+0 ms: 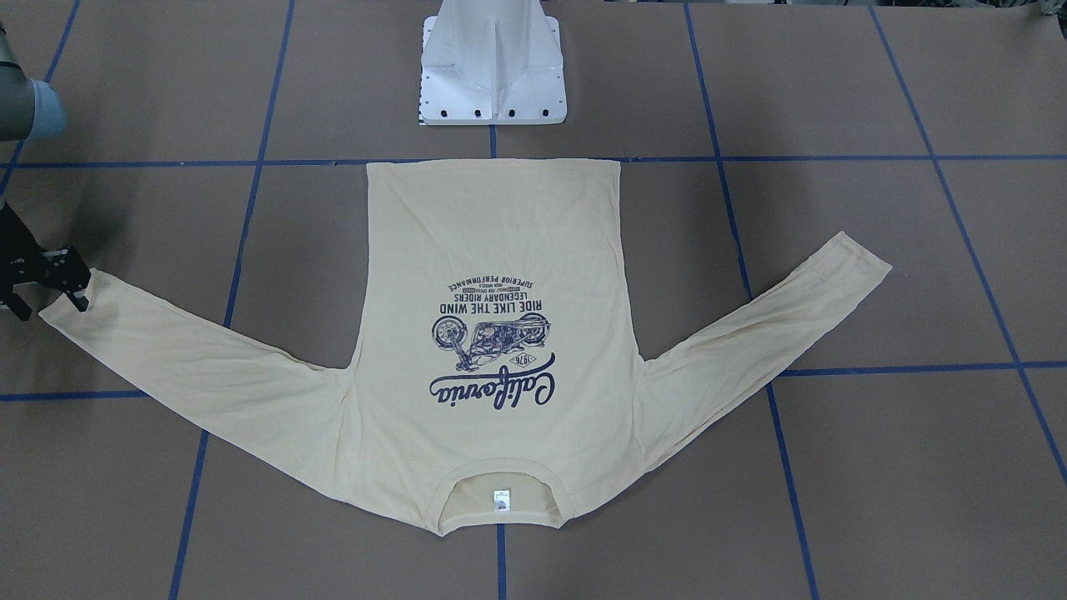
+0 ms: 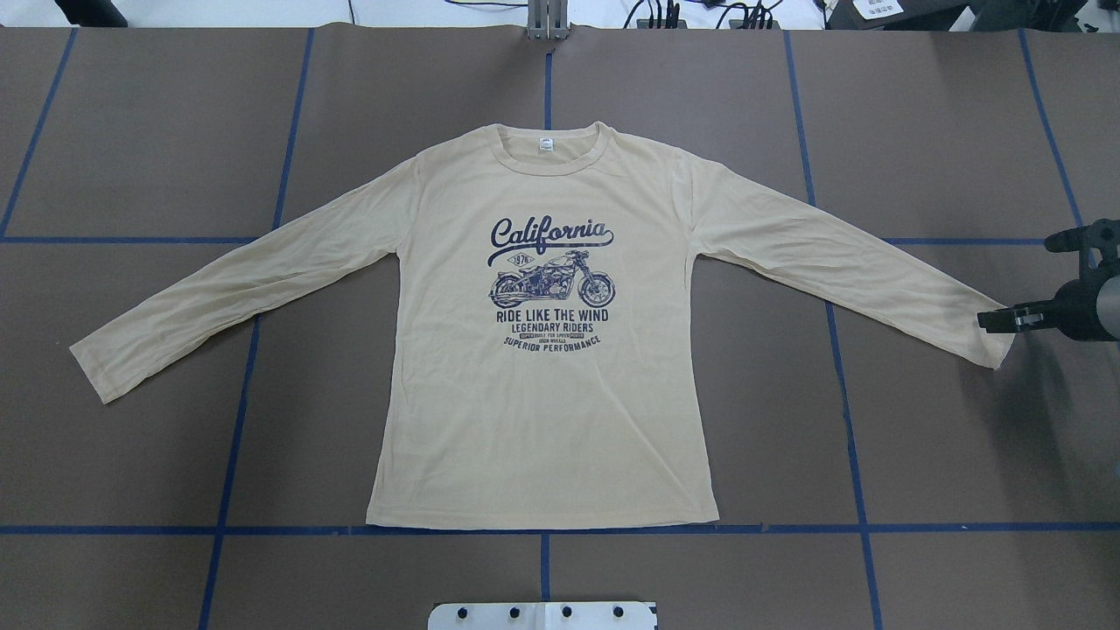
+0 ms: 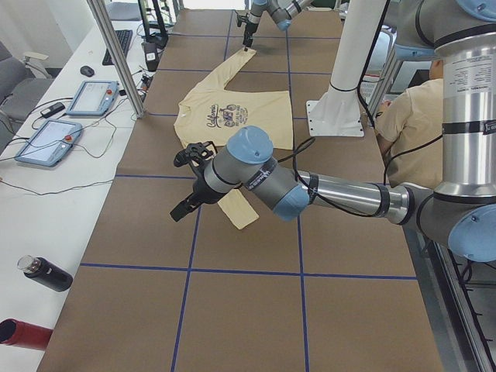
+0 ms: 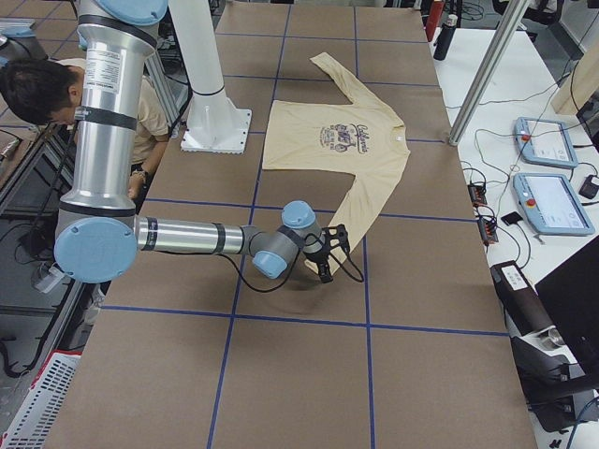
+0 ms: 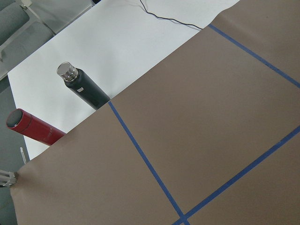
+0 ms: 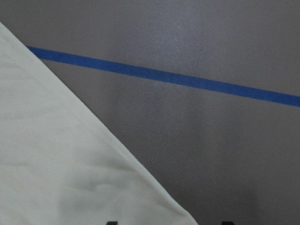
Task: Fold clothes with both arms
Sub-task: 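Grasp the sleeve cuff with the right gripper, then carry the sleeve across the shirt body toward the far shoulder with the right gripper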
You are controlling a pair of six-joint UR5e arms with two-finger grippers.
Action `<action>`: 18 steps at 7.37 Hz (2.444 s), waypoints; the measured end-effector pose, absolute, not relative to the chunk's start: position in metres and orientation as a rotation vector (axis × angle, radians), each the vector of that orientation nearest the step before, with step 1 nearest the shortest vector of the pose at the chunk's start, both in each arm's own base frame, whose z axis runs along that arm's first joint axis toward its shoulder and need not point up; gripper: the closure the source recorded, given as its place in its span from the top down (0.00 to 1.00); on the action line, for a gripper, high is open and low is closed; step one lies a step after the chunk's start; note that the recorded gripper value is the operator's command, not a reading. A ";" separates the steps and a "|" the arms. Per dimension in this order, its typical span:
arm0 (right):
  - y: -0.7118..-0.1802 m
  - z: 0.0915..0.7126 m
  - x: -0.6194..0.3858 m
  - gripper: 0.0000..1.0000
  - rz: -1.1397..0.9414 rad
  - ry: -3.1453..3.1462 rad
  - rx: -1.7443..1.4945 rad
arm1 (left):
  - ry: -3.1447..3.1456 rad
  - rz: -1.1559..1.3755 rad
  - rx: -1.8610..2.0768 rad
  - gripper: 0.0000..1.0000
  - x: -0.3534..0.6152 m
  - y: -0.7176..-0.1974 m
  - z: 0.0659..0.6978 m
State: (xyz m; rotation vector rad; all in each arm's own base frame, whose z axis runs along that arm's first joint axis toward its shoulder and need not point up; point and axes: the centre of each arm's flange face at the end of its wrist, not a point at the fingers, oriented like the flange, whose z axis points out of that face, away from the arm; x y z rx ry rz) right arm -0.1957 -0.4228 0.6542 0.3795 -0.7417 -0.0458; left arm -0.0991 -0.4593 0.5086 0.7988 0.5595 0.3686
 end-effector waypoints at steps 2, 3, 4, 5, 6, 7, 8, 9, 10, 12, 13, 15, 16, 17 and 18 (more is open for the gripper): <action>-0.416 0.669 -0.190 0.56 -0.046 -0.753 0.394 | 0.559 0.369 0.798 1.00 -0.099 -0.459 0.509; -0.414 0.674 -0.189 0.44 -0.046 -0.759 0.402 | 0.559 0.369 0.798 1.00 -0.099 -0.459 0.509; -0.414 0.675 -0.188 0.23 -0.046 -0.763 0.408 | 0.559 0.369 0.797 1.00 -0.099 -0.459 0.510; -0.414 0.673 -0.189 0.11 -0.047 -0.768 0.412 | 0.560 0.369 0.796 1.00 -0.099 -0.458 0.510; -0.415 0.672 -0.189 0.00 -0.048 -0.771 0.415 | 0.560 0.368 0.793 1.00 -0.099 -0.457 0.512; -0.415 0.671 -0.190 0.00 -0.048 -0.772 0.415 | 0.561 0.367 0.791 1.00 -0.099 -0.457 0.512; -0.416 0.670 -0.190 0.00 -0.049 -0.773 0.416 | 0.561 0.367 0.791 1.00 -0.099 -0.456 0.513; -0.416 0.665 -0.189 0.00 -0.050 -0.779 0.423 | 0.560 0.368 0.794 1.00 -0.099 -0.453 0.515; -0.416 0.655 -0.188 0.00 -0.051 -0.792 0.436 | 0.559 0.369 0.799 1.00 -0.099 -0.449 0.518; -0.427 0.616 -0.180 0.00 -0.037 -0.817 0.482 | 0.558 0.370 0.803 1.00 -0.099 -0.446 0.520; -0.436 0.577 -0.177 0.00 -0.024 -0.820 0.499 | 0.558 0.370 0.803 1.00 -0.099 -0.446 0.520; -0.467 0.456 -0.192 0.00 -0.006 -0.820 0.510 | 0.559 0.368 0.799 1.00 -0.099 -0.445 0.523; -0.488 0.388 -0.215 0.00 0.012 -0.833 0.509 | 0.559 0.367 0.797 1.00 -0.099 -0.446 0.524; -0.501 0.325 -0.254 0.00 0.046 -0.846 0.508 | 0.559 0.366 0.797 1.00 -0.099 -0.446 0.524; -0.507 0.267 -0.308 0.00 0.093 -0.837 0.513 | 0.559 0.366 0.797 1.00 -0.099 -0.446 0.524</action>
